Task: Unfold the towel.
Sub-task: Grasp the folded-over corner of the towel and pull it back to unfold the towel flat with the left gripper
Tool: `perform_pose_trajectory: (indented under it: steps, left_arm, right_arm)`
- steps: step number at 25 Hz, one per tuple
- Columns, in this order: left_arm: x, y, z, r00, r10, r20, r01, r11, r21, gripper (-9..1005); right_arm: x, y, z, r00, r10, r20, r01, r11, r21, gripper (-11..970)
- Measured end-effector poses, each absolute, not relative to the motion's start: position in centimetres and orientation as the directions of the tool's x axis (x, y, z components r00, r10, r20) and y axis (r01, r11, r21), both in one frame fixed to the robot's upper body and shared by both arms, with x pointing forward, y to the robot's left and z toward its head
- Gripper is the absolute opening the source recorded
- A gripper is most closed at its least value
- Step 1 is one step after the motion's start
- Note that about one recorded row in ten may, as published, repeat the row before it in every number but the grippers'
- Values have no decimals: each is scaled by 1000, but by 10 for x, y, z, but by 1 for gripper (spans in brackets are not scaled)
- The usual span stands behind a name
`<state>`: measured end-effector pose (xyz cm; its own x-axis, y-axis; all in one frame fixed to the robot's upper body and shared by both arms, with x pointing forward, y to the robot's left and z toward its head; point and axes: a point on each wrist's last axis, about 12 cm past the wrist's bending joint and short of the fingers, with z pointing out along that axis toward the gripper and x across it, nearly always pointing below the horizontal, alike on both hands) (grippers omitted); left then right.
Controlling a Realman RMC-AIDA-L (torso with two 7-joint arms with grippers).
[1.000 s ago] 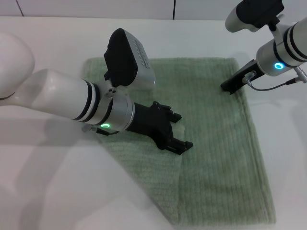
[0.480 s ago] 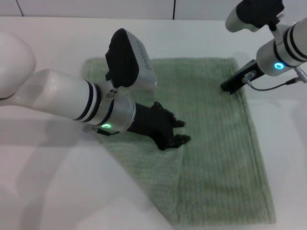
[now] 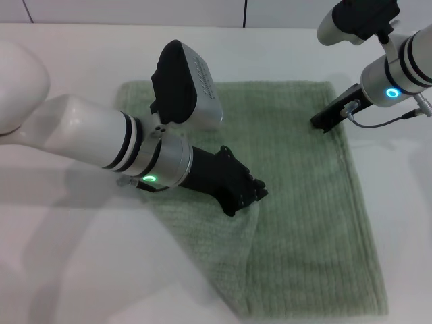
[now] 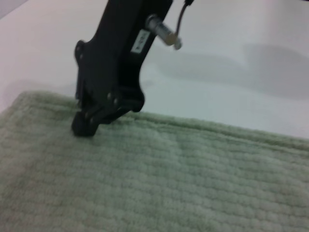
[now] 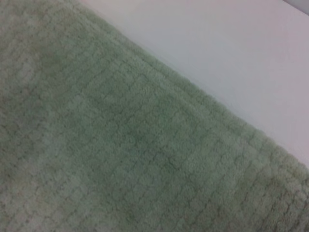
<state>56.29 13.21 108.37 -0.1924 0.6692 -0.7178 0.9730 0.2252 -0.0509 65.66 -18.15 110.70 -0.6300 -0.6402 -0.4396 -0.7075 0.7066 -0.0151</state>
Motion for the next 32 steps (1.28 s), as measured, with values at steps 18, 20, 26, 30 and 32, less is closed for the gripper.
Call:
perform_pose_trajectory:
  steps: [18,20,26,30,32]
  left_arm:
    - [563,151,1120,-196,688,-699,980,169,-108,47]
    - [561,152,1124,-190,691,-697,981,156,-112,46]
    - [558,156,1134,-189,727,-660,982,148,-119,46]
    - [557,156,1137,-190,742,-642,982,146,-121,46]
    - [556,159,1142,-194,761,-619,981,147,-126,46]
  right_arm:
    - [657,-181,1107,-627,-645,-438,-710,704,-21,2]
    - [657,-181,1107,-626,-645,-437,-710,704,-21,2]
    - [657,-180,1107,-625,-646,-438,-711,702,-22,3]
    - [657,-180,1108,-623,-647,-439,-712,701,-24,3]
    - [657,-180,1108,-622,-649,-438,-713,700,-26,4]
